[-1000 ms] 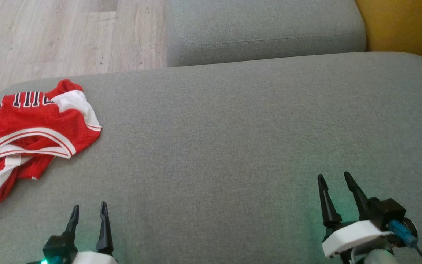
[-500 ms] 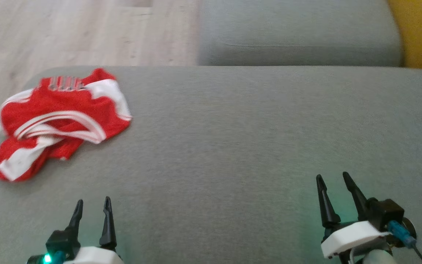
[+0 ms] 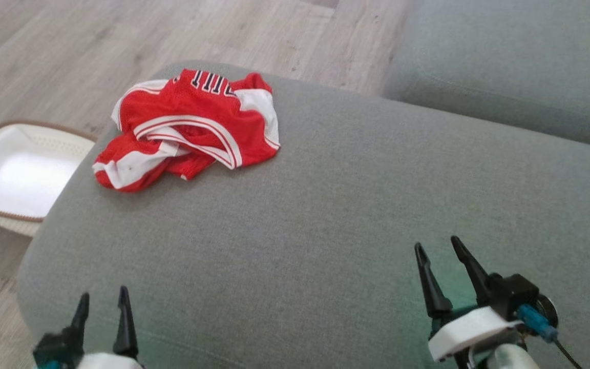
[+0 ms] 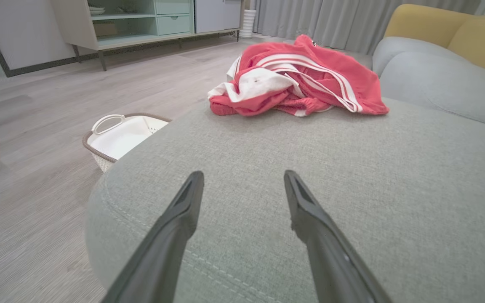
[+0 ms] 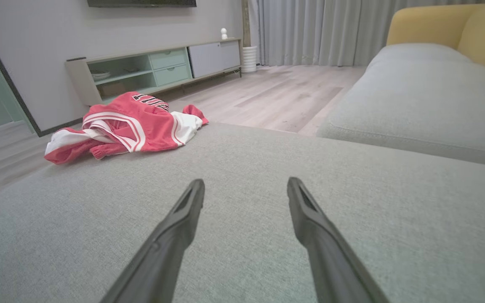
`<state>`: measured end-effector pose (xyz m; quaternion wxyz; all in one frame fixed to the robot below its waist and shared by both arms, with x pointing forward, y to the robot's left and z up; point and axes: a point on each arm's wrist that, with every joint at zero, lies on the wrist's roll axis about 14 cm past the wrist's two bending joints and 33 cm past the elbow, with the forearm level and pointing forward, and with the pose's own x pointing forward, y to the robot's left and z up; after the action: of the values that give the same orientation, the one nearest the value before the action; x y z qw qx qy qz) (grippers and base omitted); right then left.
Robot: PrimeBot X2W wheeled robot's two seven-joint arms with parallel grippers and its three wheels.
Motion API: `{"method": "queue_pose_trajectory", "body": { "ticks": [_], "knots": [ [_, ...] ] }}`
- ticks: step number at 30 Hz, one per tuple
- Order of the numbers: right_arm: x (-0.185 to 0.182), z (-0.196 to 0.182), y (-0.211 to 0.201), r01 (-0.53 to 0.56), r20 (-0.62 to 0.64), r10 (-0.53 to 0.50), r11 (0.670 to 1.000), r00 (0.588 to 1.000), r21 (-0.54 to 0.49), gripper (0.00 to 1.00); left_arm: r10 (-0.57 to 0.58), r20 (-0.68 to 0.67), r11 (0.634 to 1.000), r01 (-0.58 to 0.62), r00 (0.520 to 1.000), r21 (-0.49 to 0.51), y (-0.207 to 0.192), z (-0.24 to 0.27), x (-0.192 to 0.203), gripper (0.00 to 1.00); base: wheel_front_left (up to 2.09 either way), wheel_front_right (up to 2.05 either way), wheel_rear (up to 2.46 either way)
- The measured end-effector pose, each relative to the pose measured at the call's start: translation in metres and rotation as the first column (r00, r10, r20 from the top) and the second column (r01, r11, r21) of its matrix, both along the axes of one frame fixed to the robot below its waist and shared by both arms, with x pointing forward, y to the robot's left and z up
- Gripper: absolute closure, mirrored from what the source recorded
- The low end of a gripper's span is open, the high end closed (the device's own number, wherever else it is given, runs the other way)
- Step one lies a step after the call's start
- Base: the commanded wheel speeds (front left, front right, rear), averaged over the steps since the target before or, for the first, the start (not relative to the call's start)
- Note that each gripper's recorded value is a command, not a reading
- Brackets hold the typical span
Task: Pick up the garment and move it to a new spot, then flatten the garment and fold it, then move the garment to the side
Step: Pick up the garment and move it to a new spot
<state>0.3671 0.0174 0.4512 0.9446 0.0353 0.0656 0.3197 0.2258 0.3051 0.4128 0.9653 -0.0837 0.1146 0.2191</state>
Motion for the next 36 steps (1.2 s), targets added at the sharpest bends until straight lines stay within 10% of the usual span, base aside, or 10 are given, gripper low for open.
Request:
{"method": "queue_pose_trajectory", "body": {
  "ticks": [14, 19, 29, 30, 32, 36],
  "knots": [
    [0.092, -0.015, -0.024, 0.005, 0.092, -0.001, 0.999, 0.996, -0.044, 0.00, -0.198, 0.062, 0.970, 0.186, 0.978, 0.155, 0.042, 0.117, 0.216, 0.00, 0.00, 0.00, 0.00],
    [0.109, -0.058, -0.044, 0.018, 0.038, -0.015, 0.997, 0.999, -0.079, 0.00, -0.197, -0.082, 0.972, 0.206, 0.977, 0.117, 0.049, 0.080, 0.285, 0.00, 0.00, 0.00, 0.00],
    [0.121, -0.072, -0.063, 0.045, 0.044, -0.042, 0.997, 0.998, -0.068, 0.00, -0.150, -0.399, 0.987, 0.163, 0.905, -0.002, 0.046, -0.034, 0.304, 0.00, 0.00, 0.00, 0.00],
    [0.122, -0.070, -0.065, 0.051, 0.045, -0.048, 0.996, 0.998, -0.072, 0.00, -0.148, -0.411, 0.987, 0.159, 0.900, -0.008, 0.046, -0.037, 0.304, 0.07, 0.00, 0.00, 0.00],
    [0.122, -0.069, -0.069, 0.063, 0.044, -0.059, 0.995, 0.997, -0.082, 0.00, -0.148, -0.422, 0.987, 0.162, 0.894, -0.004, 0.045, -0.037, 0.304, 1.00, 0.00, 0.00, 0.00],
    [0.114, -0.066, -0.073, 0.069, 0.032, -0.066, 0.993, 0.997, -0.098, 0.00, -0.184, -0.391, 0.978, 0.206, 0.902, 0.015, 0.042, -0.019, 0.307, 1.00, 0.00, 0.00, 0.00]
  ]
}}
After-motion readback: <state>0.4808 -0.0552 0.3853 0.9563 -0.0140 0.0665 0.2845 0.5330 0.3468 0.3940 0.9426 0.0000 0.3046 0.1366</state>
